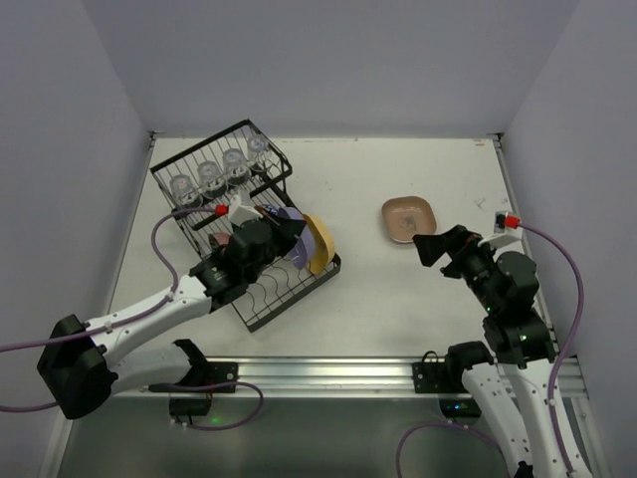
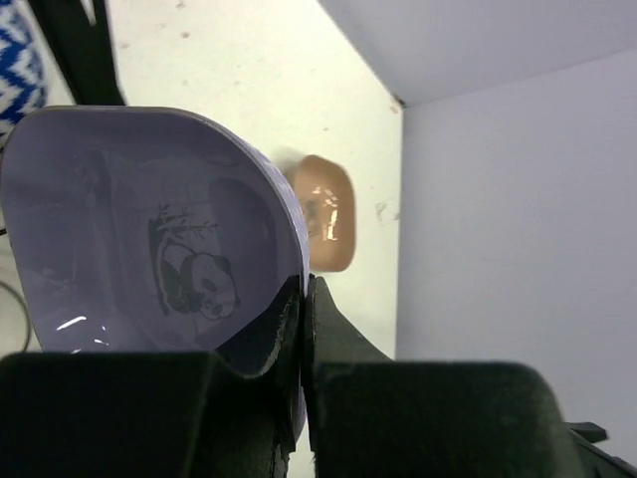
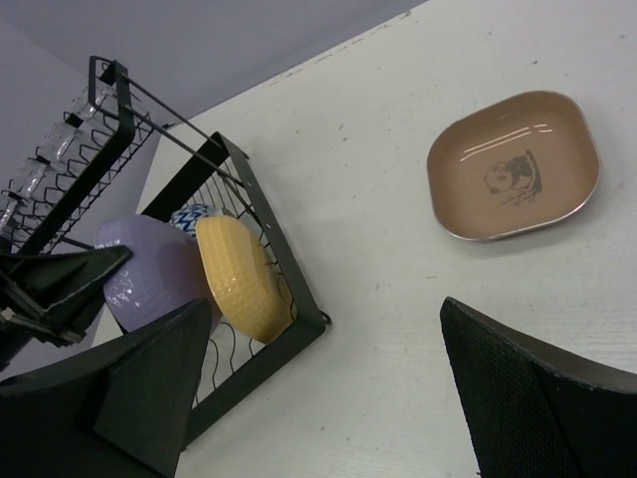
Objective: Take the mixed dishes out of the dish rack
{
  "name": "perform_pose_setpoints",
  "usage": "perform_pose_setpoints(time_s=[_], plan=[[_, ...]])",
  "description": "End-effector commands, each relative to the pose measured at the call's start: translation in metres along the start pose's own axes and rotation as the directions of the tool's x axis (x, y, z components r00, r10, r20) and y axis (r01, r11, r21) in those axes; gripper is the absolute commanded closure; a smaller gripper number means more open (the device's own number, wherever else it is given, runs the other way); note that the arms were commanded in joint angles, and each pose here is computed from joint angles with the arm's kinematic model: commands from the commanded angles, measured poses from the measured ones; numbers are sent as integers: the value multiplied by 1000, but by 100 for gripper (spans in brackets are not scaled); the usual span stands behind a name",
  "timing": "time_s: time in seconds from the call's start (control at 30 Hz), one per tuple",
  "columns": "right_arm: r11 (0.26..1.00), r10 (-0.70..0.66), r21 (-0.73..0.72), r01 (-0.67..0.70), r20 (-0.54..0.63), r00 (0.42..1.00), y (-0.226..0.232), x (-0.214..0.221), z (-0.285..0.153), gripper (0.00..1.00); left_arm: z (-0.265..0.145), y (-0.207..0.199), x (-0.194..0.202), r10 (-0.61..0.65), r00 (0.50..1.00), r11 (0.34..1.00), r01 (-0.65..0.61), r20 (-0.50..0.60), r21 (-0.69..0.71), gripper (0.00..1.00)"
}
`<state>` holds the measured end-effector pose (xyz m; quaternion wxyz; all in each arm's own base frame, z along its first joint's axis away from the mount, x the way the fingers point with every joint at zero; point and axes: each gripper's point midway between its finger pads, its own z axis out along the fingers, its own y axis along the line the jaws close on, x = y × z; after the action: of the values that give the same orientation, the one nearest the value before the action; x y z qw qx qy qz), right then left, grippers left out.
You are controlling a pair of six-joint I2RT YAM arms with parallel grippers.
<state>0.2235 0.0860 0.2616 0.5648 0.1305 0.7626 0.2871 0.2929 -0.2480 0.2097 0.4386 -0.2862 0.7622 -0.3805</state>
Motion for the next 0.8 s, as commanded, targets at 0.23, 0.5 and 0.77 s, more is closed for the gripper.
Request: perform_pose_setpoints(time_s=[0.23,0.5,0.77], plan=[[994,-69,-84,70,22,997,29,-24,-10,1,-35,-73,-31,156,982,954,-177,105,240,100],[987,-113,-130,95,-136,984,54,-28,-13,1,-72,-95,9,735,679,659,-716,7,232,100],[982,-109,-178,56,-303,947,72,-20,-7,1,-94,-65,43,983,182,171,-911,-6,376,100]])
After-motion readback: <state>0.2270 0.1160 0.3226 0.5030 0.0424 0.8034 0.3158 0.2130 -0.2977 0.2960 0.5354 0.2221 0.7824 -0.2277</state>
